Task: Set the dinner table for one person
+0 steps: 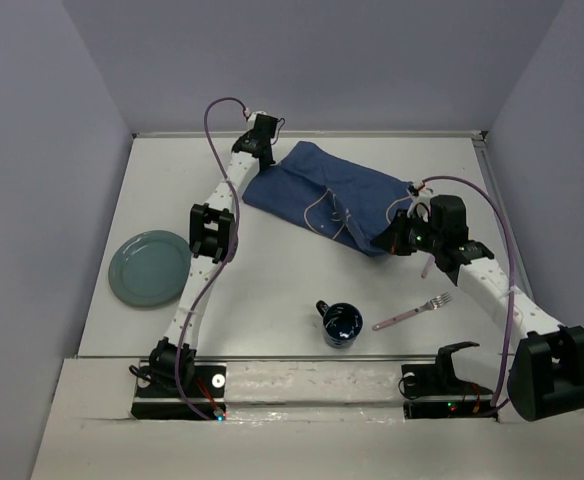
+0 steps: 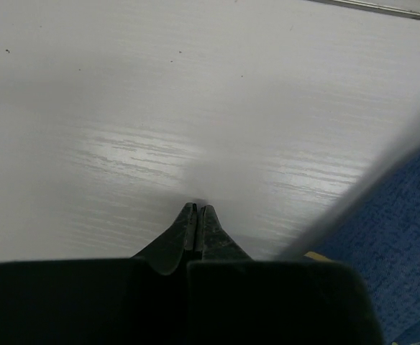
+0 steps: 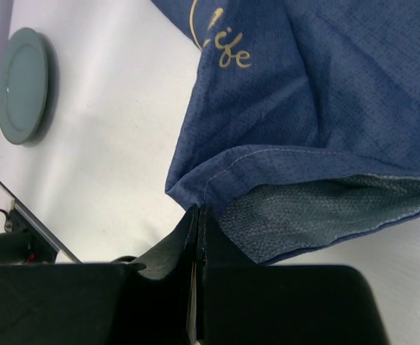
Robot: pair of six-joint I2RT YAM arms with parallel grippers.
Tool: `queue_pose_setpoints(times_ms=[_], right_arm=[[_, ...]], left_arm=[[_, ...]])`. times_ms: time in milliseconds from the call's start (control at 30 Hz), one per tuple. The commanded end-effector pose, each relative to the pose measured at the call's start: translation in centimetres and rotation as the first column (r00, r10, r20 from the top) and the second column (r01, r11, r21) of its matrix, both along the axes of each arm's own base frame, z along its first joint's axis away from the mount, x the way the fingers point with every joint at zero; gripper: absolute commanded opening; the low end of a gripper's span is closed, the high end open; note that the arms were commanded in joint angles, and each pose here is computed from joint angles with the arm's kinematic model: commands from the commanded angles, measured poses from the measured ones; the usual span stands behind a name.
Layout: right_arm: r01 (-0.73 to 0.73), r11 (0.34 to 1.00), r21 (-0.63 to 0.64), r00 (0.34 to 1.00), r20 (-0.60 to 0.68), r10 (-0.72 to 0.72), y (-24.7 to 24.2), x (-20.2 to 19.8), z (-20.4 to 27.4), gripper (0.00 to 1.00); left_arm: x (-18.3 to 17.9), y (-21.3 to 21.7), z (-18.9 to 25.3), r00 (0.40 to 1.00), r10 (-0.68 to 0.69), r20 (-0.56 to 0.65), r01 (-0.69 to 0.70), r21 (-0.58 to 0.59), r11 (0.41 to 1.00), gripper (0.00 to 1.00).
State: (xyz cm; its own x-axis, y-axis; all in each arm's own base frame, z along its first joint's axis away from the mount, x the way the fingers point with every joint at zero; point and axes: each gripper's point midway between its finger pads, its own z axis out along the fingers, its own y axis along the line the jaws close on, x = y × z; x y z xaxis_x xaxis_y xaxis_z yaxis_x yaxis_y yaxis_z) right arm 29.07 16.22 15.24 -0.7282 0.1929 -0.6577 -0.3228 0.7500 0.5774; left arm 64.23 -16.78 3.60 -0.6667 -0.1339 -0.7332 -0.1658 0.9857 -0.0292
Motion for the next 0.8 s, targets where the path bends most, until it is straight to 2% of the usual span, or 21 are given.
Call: queue_pose_setpoints(times_ms=[0,167,433,600,733,767], right_arm=[[0.015,0.999,0.032,0.99,0.143,-0.019,0.5,2.6,5.0,0.0],[0.08,0.997,0.022,0.964,0.254,-0.083,-0.3,4.5,9.6,0.0],[0.266,0.964,-0.001,0.876,0.418,-0.241,-3.4,6.3,17.2,0.0],[0.312,0.95,-0.001,0.819,0.508,-0.268,-4.7,5.8,22.2,0.0],[0.296,0.955,0.003,0.811,0.527,-0.253,-4.5,5.3,24.0,0.0],[0.283,0.959,0.005,0.815,0.526,-0.243,-4.3,5.2,24.1,0.0]], left_arm=[[-0.3,0.5,11.7,0.99,-0.01,0.144,0.014,-0.027,1.0,0.0],[-1.5,1.1,21.0,0.961,-0.002,0.277,0.021,-0.064,0.998,0.0],[-5.1,3.4,32.0,0.906,0.031,0.423,0.012,-0.098,0.995,0.0],[-8.7,4.2,38.9,0.857,0.037,0.515,0.039,-0.136,0.99,0.0],[-12.1,4.4,42.9,0.83,0.004,0.558,0.095,-0.147,0.985,0.0],[-14.1,4.9,45.4,0.806,0.001,0.592,0.109,-0.151,0.983,0.0]])
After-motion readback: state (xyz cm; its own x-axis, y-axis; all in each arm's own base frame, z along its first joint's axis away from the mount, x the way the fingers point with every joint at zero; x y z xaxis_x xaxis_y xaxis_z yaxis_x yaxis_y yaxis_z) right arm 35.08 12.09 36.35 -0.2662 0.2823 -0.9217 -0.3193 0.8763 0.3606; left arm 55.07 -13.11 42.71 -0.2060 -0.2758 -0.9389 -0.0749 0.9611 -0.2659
